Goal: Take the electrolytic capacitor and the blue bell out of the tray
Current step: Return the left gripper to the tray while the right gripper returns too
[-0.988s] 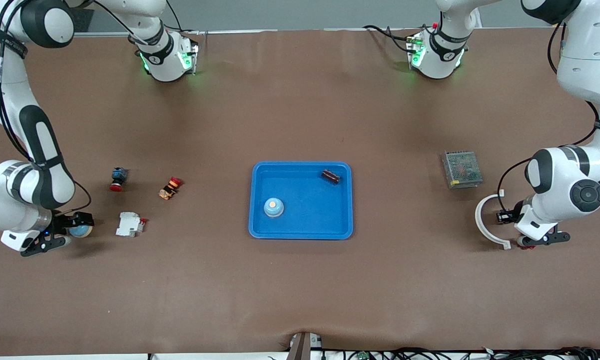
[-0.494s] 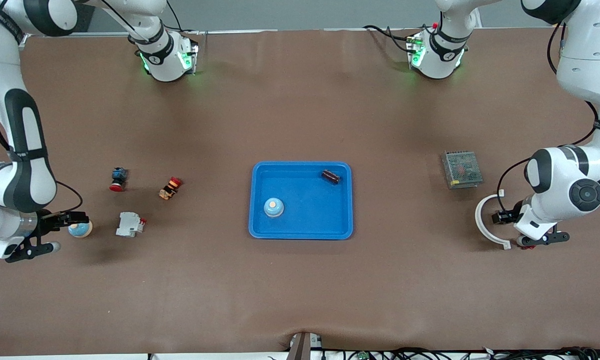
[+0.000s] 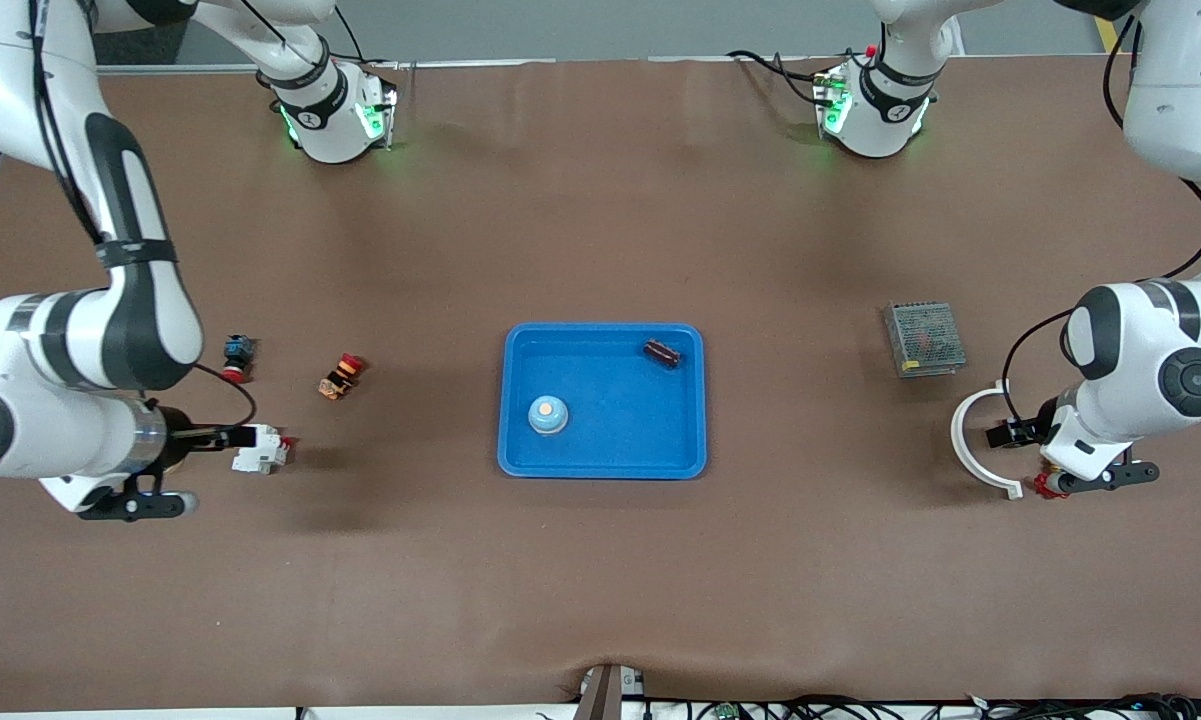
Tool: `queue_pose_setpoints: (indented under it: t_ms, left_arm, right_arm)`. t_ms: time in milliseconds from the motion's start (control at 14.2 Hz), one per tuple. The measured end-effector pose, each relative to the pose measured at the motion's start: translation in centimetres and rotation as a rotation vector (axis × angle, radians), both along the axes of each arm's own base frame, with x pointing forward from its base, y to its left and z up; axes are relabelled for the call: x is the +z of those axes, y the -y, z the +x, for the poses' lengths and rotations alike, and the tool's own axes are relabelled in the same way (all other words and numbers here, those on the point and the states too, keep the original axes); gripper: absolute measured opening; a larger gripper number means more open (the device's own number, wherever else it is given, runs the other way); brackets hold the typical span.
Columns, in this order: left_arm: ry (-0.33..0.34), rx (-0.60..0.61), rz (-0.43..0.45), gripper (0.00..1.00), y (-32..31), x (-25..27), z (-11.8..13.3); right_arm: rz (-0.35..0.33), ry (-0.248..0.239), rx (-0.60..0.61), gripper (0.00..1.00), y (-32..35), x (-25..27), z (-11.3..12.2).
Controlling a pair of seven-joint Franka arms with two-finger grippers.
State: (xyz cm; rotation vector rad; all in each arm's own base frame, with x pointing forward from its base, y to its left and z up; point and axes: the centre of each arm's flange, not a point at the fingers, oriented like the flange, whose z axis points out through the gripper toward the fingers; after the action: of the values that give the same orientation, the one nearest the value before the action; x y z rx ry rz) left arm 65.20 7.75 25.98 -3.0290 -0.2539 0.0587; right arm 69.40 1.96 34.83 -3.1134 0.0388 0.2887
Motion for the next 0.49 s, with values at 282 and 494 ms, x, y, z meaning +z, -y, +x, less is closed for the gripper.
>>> queue_pose_setpoints:
  t_ms: [282,494]
  left_arm:
    - [-0.014,0.137,-0.013,1.0,8.6,7.2,0.9]
    - [-0.017,0.273,-0.002,1.0,14.8,9.1,0.7]
  right_arm:
    - [0.048,-0.015,-0.192,1.0,-1.3,0.2,-0.1]
    - [0.001,-0.002,-0.398,1.0,-5.8,2.1,-0.5]
